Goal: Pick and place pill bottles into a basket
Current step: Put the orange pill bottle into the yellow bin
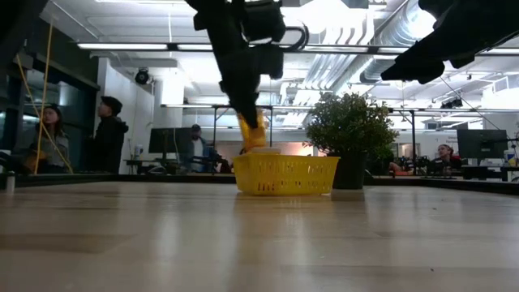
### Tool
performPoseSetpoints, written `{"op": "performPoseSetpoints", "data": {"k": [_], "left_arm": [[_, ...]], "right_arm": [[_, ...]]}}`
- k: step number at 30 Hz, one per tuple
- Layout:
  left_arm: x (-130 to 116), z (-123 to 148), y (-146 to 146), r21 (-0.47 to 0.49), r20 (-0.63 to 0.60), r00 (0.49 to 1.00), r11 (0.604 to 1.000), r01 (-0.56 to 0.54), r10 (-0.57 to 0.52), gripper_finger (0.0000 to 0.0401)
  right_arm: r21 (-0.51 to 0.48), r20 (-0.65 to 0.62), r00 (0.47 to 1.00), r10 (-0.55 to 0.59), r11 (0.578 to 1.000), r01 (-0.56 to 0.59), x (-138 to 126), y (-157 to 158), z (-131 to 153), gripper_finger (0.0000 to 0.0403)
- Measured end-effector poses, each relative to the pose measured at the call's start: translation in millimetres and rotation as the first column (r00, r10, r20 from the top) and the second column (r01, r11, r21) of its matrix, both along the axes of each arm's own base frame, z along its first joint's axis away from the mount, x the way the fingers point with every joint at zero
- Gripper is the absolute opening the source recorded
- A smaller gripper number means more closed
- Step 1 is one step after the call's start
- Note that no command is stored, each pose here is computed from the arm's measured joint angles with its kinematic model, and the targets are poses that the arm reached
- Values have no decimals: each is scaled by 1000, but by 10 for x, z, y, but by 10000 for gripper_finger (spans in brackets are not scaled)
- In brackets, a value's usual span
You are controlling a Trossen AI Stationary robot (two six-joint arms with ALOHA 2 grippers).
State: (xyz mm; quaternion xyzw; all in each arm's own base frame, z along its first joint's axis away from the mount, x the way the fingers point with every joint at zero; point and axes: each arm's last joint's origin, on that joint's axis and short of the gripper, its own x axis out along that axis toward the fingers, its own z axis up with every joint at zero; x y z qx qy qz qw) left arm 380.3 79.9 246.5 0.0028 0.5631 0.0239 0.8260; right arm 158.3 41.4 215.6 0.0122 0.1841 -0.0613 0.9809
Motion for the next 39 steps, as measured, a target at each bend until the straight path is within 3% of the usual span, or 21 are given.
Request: {"op": "performPoseSetpoints", "data": {"k": [10,19,26,39], "left_arm": [[30,-57,23,-24,2,1000,1000,9,-9,259],[38,-55,26,-28,11,1000,1000,12,-12,235],[50,-105,27,-23,31,999,1000,13,-12,274],[1,-244,27,7,-11,1000,1000,12,-12,205]], "right_arm": [[-2,-8,1000,3,1000,-3,-3,0,-7,268],[-3,-10,1000,3,1000,-3,-4,0,-9,268],[-4,-14,1000,4,1000,-4,-6,-1,-12,268],[-5,-15,1000,4,1000,-4,-6,-1,-13,268]]}}
